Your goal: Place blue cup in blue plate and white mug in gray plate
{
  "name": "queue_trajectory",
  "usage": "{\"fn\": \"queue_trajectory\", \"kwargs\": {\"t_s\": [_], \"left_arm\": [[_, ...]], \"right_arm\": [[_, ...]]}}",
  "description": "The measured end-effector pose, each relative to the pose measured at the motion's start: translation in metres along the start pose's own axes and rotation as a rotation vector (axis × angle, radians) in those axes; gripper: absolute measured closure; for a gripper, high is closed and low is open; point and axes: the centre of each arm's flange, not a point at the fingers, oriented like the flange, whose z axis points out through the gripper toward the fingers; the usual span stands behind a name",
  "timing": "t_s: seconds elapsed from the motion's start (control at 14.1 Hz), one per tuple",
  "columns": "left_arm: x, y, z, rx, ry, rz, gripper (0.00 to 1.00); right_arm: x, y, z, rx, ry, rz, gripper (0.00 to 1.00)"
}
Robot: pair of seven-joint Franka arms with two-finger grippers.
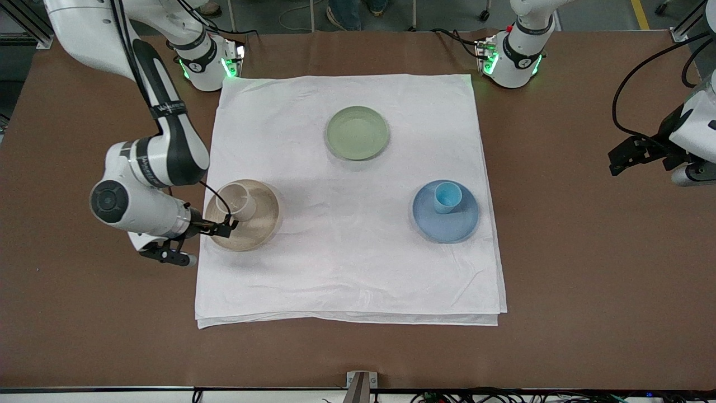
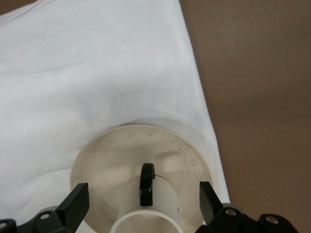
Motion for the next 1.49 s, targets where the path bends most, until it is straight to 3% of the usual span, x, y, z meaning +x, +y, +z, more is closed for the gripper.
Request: {"fn": "queue_trajectory", "kwargs": {"t_s": [0.43, 0.64, 0.85, 1.28, 1.49], "left_arm": [[0.000, 0.001, -0.003, -0.001, 0.008, 0.003, 0.00], [-0.003, 0.011, -0.013, 0.001, 0.020, 0.018, 0.00], [-0.016, 0.013, -0.019, 0.005, -0.024, 0.018, 0.00], [-0.035, 0.024, -0.033, -0.036, -0.041, 0.032, 0.00], [-0.040, 0.023, -0.035, -0.038, -0.042, 0.031, 0.00]], "right_arm": [[0.028, 0.088, -0.028, 0.018, 0.012, -0.071, 0.00], [0.028, 0.104, -0.045, -0.039, 0.019, -0.097, 0.00], [0.023, 0.129, -0.083, -0.078, -0.006, -0.122, 0.00], [0.023, 0.194, -0.162, -0.062, -0.004, -0.164, 0.00], [0.023, 0.190, -0.175, -0.149, 0.014, -0.191, 0.00]]}}
